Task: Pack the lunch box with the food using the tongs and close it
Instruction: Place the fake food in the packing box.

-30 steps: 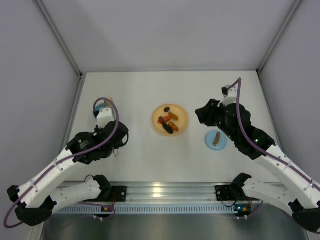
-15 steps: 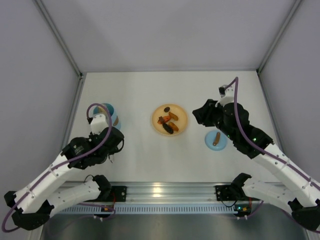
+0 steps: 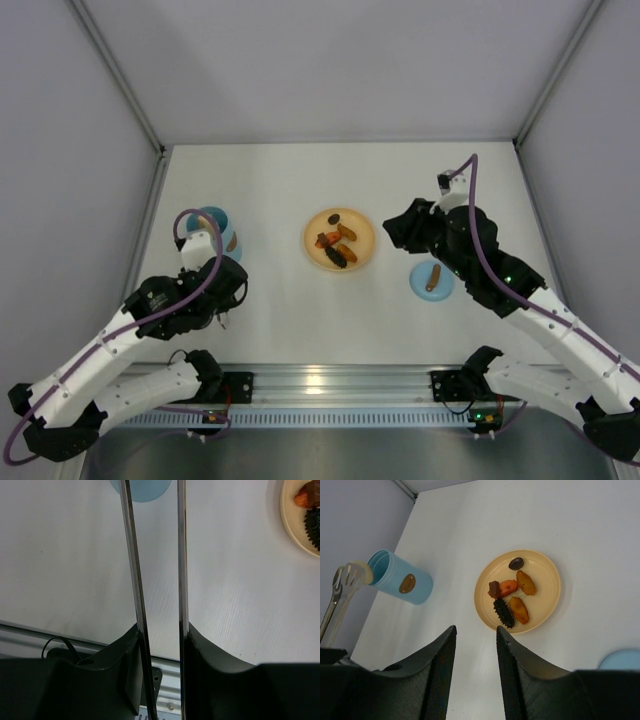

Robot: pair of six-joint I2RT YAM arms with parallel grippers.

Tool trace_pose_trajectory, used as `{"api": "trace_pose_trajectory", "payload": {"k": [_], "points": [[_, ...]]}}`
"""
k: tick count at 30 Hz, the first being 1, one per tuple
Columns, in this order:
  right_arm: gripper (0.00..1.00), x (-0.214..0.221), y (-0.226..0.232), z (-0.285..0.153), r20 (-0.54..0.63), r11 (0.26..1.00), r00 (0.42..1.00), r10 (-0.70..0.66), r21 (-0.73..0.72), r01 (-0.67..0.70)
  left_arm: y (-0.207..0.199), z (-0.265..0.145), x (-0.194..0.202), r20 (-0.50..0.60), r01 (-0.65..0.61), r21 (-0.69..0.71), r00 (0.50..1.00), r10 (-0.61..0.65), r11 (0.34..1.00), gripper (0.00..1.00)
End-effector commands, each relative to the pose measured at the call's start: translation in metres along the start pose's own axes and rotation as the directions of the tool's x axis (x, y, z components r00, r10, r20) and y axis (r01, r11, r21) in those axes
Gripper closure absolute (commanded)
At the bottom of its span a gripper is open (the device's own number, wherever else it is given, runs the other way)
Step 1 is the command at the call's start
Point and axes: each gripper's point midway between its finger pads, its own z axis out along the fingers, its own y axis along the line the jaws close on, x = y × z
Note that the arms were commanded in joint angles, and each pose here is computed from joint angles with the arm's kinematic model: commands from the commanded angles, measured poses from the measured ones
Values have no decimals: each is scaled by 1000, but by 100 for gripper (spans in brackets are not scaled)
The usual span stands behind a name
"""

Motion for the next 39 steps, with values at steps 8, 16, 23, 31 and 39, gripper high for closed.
{"api": "trace_pose_trajectory", "payload": {"k": [8,16,23,31,39], "points": [[62,-5,10,-5,32,998,999,0,-55,2,31,-4,16,-62,-78,-102,996,72,992,59],[62,3,9,-4,10,998,1000,-4,-63,5,32,-5,16,-69,-74,-109,995,67,991,58],[62,8,8,-1,-6,998,1000,-8,-60,7,32,-6,14,-67,-74,-110,995,67,991,53],[62,7,9,-1,-9,998,1000,-13,-60,12,31,-7,13,-65,-72,-110,996,65,991,46],[61,4,11,0,-7,998,1000,-12,-59,12,29,-9,9,-55,-66,-103,997,61,992,45]]}}
